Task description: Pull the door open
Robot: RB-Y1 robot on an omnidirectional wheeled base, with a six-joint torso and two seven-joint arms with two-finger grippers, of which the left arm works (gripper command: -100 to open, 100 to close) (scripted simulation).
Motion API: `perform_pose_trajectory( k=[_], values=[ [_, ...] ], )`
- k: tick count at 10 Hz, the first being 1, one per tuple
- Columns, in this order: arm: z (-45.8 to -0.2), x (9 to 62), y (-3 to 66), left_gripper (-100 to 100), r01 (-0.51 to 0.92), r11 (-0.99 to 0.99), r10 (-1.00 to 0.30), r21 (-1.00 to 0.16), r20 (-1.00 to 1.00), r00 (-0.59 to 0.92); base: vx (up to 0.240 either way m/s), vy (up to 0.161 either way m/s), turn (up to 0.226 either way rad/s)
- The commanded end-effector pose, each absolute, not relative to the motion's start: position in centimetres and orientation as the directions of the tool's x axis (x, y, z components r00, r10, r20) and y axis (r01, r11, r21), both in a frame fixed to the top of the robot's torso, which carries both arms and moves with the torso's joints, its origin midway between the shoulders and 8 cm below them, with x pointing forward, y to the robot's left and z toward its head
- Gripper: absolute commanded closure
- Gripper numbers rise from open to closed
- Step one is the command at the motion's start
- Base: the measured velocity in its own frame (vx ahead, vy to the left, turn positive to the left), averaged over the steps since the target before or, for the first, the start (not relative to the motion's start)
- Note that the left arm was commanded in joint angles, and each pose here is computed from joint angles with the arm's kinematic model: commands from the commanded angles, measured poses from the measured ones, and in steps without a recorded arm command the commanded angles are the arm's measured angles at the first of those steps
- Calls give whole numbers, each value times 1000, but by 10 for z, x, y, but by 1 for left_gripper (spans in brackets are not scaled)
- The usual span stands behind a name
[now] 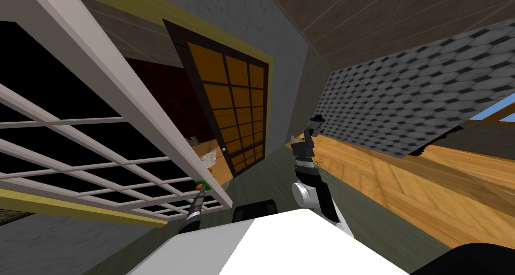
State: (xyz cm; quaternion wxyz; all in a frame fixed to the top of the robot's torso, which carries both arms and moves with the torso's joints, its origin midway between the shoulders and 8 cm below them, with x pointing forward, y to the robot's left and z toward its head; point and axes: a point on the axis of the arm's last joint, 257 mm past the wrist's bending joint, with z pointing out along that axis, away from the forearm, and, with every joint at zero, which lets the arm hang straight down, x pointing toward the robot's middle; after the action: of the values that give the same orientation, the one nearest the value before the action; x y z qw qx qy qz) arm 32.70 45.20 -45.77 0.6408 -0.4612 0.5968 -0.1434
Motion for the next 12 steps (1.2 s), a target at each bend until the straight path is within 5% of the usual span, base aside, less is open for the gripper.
perform_pose_trajectory(
  k=[1,12],
  values=[
    [-452,319,469,100,-380,525,-724,-762,-634,272,-19,7,18],
    [-447,329,465,100,-308,394,-808,-866,-486,333,-31,16,-45]
  ],
)
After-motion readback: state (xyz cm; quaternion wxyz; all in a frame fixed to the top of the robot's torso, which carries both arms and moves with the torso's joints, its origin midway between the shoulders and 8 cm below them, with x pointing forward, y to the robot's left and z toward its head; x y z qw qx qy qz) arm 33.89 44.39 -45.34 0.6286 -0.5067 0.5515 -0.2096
